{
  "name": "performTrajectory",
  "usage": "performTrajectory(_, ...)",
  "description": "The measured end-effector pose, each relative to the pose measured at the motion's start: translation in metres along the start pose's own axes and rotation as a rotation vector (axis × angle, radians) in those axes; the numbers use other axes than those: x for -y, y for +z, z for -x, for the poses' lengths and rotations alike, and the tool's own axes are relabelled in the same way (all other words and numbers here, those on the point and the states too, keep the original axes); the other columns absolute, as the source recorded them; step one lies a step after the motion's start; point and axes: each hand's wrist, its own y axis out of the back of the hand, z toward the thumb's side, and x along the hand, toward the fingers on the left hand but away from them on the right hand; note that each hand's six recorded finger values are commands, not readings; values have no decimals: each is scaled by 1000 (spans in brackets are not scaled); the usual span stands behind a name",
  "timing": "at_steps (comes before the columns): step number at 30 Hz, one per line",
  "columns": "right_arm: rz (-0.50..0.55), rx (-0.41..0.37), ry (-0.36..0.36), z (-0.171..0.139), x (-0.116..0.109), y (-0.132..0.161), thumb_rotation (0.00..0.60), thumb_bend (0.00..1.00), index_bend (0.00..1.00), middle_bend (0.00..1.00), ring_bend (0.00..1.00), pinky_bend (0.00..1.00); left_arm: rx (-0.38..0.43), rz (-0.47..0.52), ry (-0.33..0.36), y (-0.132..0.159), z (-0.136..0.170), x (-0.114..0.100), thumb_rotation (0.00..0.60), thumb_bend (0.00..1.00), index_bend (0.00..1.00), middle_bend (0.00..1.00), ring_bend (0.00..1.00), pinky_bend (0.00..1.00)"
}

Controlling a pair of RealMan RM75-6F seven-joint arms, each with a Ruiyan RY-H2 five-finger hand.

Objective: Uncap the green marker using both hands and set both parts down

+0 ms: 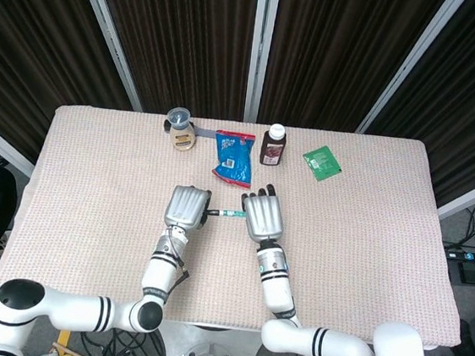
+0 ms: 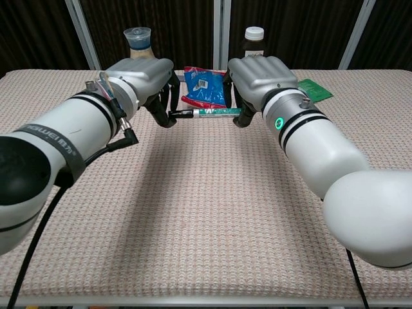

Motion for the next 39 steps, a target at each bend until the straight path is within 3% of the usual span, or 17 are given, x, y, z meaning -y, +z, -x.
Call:
performTrajectory(16, 8, 26, -1, 0, 0, -13, 600, 262, 661, 624, 358, 221, -40, 32, 4, -25, 1, 3, 600, 336, 604, 605, 544, 648)
performTrajectory(29, 10, 76, 16, -13, 16, -56, 600, 261, 661, 624, 358, 221, -90, 97, -10, -77, 10, 30, 600, 334, 604, 604, 544, 648)
performTrajectory(39, 4, 102, 67, -14, 40, -80, 600, 255, 663, 618, 354, 221, -118, 87, -49, -103, 15, 54, 600, 327, 581, 583, 529, 641)
